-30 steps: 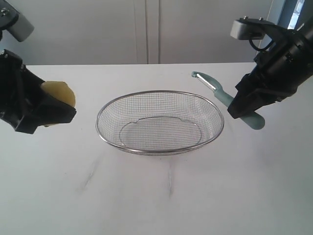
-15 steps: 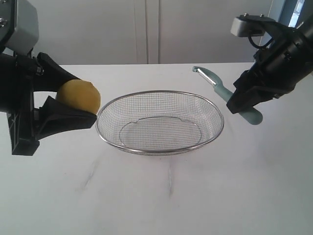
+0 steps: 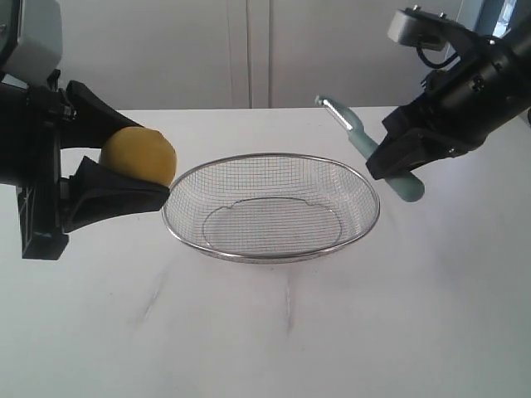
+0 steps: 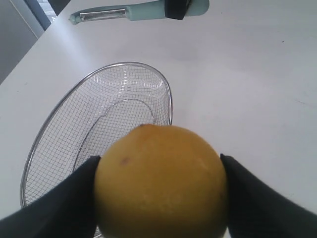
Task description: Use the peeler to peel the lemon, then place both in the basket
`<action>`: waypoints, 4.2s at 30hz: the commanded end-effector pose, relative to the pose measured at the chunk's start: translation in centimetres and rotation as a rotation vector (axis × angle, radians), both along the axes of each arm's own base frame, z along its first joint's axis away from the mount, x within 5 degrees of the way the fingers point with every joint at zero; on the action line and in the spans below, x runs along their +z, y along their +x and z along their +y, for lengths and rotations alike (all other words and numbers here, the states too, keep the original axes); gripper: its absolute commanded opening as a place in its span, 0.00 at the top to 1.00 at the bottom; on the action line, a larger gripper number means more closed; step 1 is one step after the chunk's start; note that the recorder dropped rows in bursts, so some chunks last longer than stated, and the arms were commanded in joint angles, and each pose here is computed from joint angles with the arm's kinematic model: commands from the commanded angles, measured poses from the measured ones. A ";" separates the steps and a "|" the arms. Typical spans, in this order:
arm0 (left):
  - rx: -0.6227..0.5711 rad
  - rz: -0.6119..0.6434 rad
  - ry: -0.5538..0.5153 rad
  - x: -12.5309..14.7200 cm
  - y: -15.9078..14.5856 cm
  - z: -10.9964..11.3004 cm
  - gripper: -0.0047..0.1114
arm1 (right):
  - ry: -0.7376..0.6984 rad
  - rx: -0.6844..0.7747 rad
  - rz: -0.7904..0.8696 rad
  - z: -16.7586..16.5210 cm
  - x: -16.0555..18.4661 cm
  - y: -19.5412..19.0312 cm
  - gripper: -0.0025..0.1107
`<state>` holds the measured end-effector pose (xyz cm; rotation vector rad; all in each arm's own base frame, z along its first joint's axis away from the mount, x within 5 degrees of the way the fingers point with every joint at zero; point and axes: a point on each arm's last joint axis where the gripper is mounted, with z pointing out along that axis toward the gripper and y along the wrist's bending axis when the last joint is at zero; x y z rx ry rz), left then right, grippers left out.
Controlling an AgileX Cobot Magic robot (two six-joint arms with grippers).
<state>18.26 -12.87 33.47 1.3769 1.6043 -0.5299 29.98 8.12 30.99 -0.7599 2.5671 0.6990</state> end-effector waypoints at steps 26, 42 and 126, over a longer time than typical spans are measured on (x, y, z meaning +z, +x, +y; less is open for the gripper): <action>-0.061 0.013 -0.163 1.3 -0.8 -0.8 0.95 | 0.215 0.202 0.340 8.4 -5.5 -4.8 0.98; -0.011 0.029 -0.114 -0.4 1.3 -1.1 0.95 | 0.477 0.024 0.277 10.4 -5.8 -4.2 0.98; 0.016 0.099 -0.080 -2.9 3.5 -1.8 0.95 | 0.545 0.049 0.262 11.7 -7.1 -5.7 0.98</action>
